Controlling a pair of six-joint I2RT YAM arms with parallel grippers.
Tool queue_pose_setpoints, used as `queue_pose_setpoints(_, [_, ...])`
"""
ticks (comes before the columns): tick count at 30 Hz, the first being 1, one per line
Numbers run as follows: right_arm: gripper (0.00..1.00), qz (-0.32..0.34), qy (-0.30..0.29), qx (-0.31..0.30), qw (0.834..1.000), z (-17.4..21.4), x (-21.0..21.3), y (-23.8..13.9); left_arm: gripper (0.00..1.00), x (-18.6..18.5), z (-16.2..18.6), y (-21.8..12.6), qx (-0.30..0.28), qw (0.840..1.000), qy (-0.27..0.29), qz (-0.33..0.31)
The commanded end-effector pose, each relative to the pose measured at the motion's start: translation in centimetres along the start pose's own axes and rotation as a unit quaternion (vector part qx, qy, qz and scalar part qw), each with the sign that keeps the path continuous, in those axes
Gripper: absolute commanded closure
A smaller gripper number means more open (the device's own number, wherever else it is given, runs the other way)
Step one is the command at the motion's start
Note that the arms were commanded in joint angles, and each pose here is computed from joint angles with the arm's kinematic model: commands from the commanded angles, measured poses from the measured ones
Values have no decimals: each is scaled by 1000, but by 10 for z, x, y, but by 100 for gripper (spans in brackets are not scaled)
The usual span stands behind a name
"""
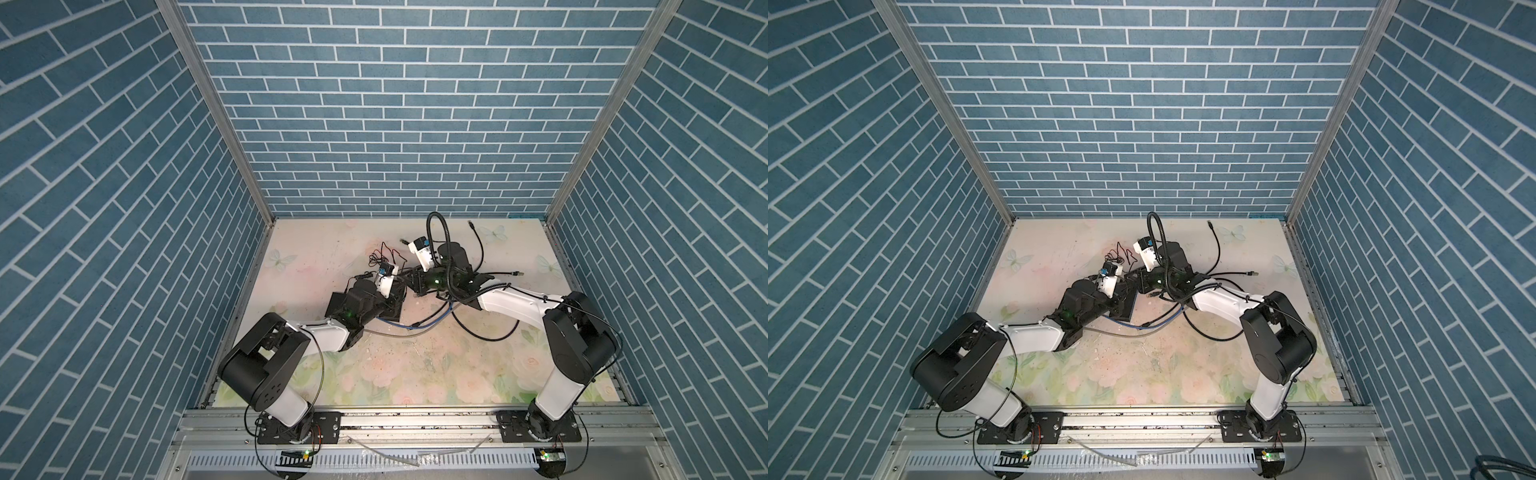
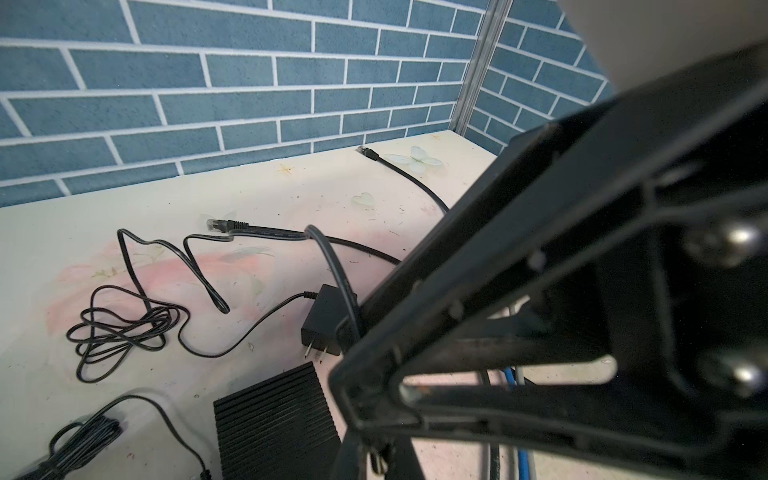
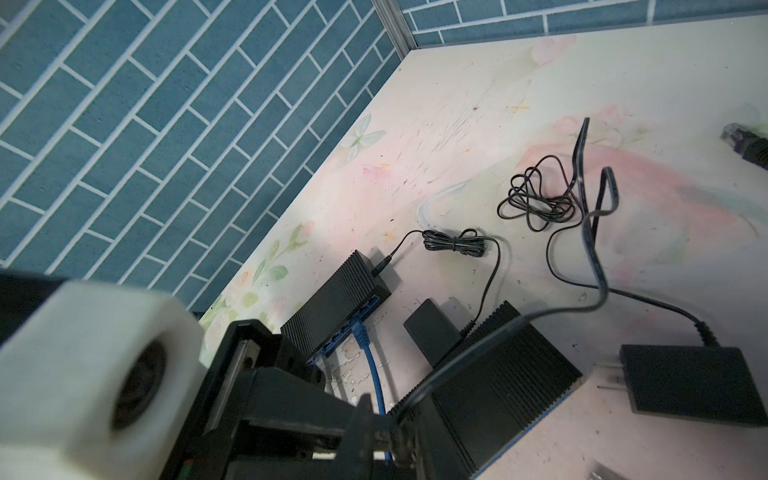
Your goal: Insert the plug into the switch port
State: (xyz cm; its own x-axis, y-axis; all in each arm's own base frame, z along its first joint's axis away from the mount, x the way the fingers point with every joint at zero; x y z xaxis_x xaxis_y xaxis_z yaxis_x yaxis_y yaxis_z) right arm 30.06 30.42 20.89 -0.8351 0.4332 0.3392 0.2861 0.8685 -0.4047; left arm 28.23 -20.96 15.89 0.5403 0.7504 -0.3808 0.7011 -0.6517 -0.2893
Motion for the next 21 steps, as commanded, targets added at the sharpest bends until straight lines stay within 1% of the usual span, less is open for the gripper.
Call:
queue_pose_setpoints(1, [82, -10, -7, -12, 1000, -13, 1, 3, 100, -4, -8, -1, -10, 1000, 9, 7])
queue_pose_setpoints(5, [86, -12, -6, -10, 1000, -13, 0, 5, 100, -4, -8, -2, -10, 1000, 10, 6])
queue_pose_setpoints(7, [91, -15, -7, -9, 1000, -12, 1, 5, 100, -4, -8, -2, -10, 1000, 10, 5])
queue_pose_setpoints(10, [97, -18, -6, -8, 1000, -12, 0, 6, 100, -3, -8, -2, -10, 1000, 9, 1])
queue_pose_setpoints(11, [98, -18, -5, -7, 1000, -12, 0, 7, 98, -3, -8, -2, -9, 1000, 9, -1])
queue_pose_setpoints(12, [99, -16, -5, -8, 1000, -12, 0, 7, 92, -3, -8, -2, -6, 1000, 8, -5])
queue_pose_setpoints(13, [100, -12, -5, -13, 1000, -12, -1, 6, 83, -2, -9, -2, 0, 1000, 5, -13])
queue_pose_setpoints(14, [100, -7, -7, -17, 1000, -14, -1, 5, 70, -1, -9, -3, 9, 1000, 1, -22])
queue_pose_setpoints(15, [100, -3, -9, -20, 1000, -14, -2, 5, 60, -1, -9, -3, 21, 999, -4, -31])
queue_pose_setpoints(16, [100, 2, -10, -24, 1000, -15, -3, 4, 53, 0, -11, -3, 36, 998, -7, -43])
queue_pose_setpoints(18, [100, 13, -12, -27, 999, -15, -5, 3, 46, 0, -11, -3, 74, 996, -9, -57])
queue_pose_setpoints(20, [100, 26, -11, -31, 999, -16, -9, 1, 38, -1, -16, -2, 101, 992, -14, -67])
queue_pose_setpoints(21, [100, 34, -10, -34, 999, -16, -11, -1, 36, -1, -16, -2, 111, 991, -17, -69])
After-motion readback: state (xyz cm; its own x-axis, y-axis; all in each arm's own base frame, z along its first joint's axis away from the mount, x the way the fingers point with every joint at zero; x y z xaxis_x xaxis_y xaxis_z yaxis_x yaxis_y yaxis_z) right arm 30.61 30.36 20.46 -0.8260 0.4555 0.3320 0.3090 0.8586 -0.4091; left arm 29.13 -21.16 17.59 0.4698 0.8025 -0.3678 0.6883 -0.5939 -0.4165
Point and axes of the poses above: each gripper's point midway between its finger pads, its own y axis out along the fingers, its own x axis along the line the jaws close on, z = x × y, the point moved 9 cm from there along -y, back along the fingers, and after that the axes turned 13 degrees about -y, right-handed, at the moved point
